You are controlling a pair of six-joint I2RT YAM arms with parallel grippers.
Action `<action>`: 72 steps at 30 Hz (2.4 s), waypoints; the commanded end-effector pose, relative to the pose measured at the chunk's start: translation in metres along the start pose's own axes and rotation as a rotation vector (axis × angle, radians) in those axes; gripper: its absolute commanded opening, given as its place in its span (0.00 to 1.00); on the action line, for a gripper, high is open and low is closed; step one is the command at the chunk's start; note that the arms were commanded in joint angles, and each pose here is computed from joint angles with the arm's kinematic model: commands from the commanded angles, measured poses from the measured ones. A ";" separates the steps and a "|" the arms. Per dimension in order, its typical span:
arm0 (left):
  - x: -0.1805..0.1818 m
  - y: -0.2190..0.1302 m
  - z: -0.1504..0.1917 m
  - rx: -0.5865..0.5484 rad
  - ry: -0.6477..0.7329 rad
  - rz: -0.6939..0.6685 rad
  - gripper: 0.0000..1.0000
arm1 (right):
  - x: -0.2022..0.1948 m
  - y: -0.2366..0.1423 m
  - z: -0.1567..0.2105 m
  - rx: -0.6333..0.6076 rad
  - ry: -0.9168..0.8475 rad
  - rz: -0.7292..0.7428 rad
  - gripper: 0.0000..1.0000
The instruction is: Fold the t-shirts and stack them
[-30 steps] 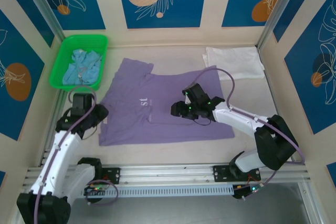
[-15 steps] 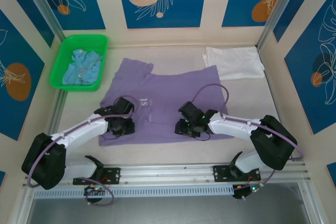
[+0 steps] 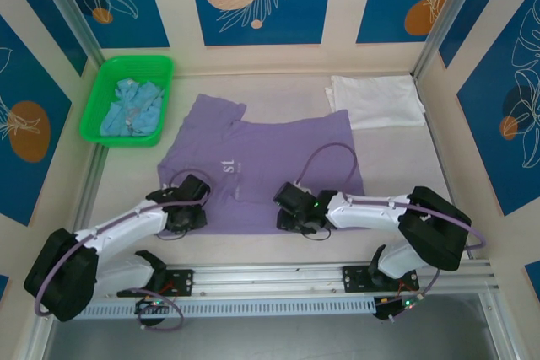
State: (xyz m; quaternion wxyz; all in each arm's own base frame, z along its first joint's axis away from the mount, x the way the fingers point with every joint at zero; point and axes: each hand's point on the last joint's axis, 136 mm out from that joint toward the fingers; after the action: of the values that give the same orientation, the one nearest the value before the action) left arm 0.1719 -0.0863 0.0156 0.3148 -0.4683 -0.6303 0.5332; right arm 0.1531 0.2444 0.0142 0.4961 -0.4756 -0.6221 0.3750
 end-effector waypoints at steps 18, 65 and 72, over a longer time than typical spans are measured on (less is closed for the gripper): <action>-0.012 -0.087 -0.038 -0.187 -0.028 0.079 0.41 | -0.009 -0.053 0.007 -0.068 -0.060 0.142 0.57; -0.144 0.095 -0.424 -0.245 0.036 0.054 0.48 | -0.252 -0.045 -0.302 -0.374 0.503 -0.006 0.61; -0.142 0.116 -0.419 -0.211 0.013 0.070 0.47 | -0.254 -0.045 -0.304 -0.396 0.542 -0.050 0.61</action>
State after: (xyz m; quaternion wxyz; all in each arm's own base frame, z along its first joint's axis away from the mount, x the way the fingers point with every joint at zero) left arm 0.6264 -0.0655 0.0317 0.2567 -0.5278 -0.6713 0.4528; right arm 0.4542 -0.0149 0.0610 0.5362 -0.6390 -0.5395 0.1142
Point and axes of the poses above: each hand's point on the last joint's axis, 136 mm out from that joint toward the fingers, its own y axis out along the fingers, its own x axis along the line the jaws close on, z = x × y, and after that the axes turned 7 degrees about -y, right-handed
